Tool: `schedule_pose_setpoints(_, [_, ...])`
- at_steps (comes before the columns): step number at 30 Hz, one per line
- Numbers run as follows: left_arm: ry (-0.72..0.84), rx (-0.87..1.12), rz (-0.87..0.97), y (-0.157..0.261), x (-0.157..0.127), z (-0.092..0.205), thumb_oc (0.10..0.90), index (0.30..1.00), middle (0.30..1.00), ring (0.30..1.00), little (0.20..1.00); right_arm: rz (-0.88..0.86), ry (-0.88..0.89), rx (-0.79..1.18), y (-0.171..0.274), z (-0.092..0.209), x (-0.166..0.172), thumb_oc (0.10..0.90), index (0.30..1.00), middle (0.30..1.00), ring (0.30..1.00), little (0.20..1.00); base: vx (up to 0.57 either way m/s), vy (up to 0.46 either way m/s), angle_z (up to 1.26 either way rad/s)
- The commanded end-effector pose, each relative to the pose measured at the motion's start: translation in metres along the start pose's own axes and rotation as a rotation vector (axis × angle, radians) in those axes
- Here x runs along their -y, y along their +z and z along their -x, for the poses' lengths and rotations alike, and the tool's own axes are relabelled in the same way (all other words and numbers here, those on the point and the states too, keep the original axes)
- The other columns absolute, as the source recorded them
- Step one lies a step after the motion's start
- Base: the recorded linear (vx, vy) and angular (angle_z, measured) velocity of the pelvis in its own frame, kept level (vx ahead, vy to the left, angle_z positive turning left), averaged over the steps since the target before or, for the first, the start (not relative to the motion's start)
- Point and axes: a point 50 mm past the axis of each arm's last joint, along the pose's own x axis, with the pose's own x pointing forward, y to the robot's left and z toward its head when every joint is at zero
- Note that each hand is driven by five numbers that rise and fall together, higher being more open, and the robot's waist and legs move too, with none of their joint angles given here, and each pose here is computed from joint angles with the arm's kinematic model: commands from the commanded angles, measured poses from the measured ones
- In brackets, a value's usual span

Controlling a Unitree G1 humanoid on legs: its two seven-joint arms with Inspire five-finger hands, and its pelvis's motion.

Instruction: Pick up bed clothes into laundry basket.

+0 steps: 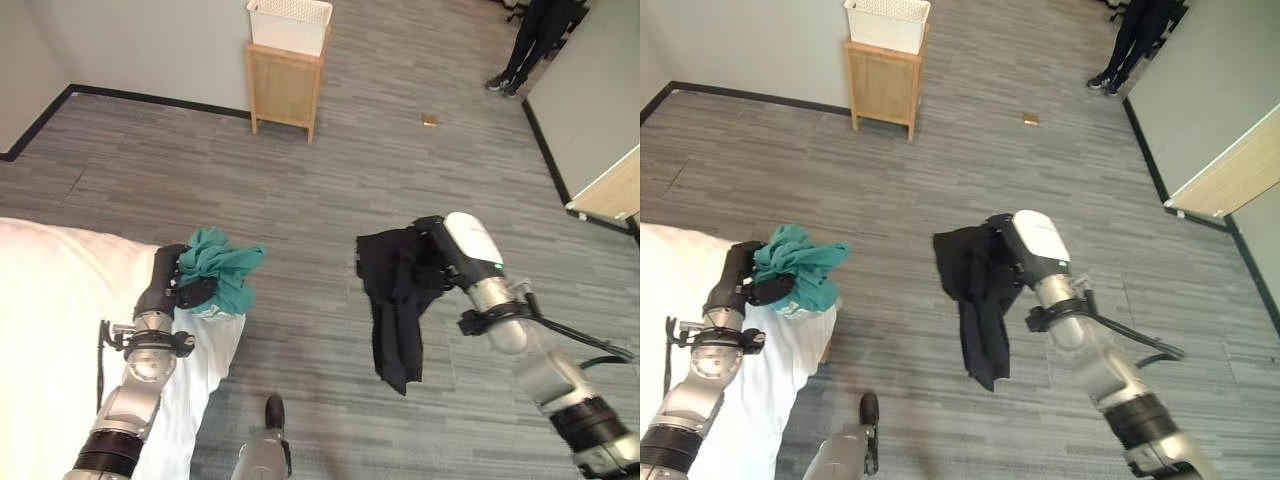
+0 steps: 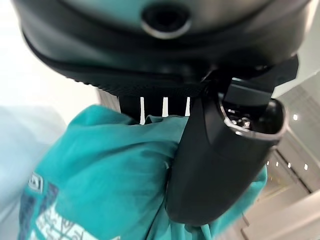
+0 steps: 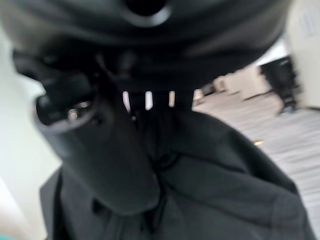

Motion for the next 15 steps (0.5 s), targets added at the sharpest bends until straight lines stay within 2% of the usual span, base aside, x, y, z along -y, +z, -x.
schedule_pose_setpoints(1, [0.055,0.297,0.019,0.054,-0.017,-0.006,0.4,0.3,0.3,0.3,0.3,0.082,-0.227,0.196,0.034,-0.029,0.059,0.4,0.3,0.3,0.3,0.3,0.46,0.29,-0.15])
schedule_pose_setpoints(6, [0.069,0.335,0.024,0.063,-0.022,-0.01,0.4,0.3,0.3,0.3,0.3,0.076,-0.279,0.206,0.036,-0.022,0.071,0.4,0.3,0.3,0.3,0.3,0.43,0.138,0.23])
schedule_pose_setpoints(15, [0.04,0.305,0.038,0.056,-0.009,-0.009,0.4,0.3,0.3,0.3,0.3,0.072,-0.321,0.075,0.008,0.009,0.066,0.4,0.3,0.3,0.3,0.3,0.51,-0.051,0.51])
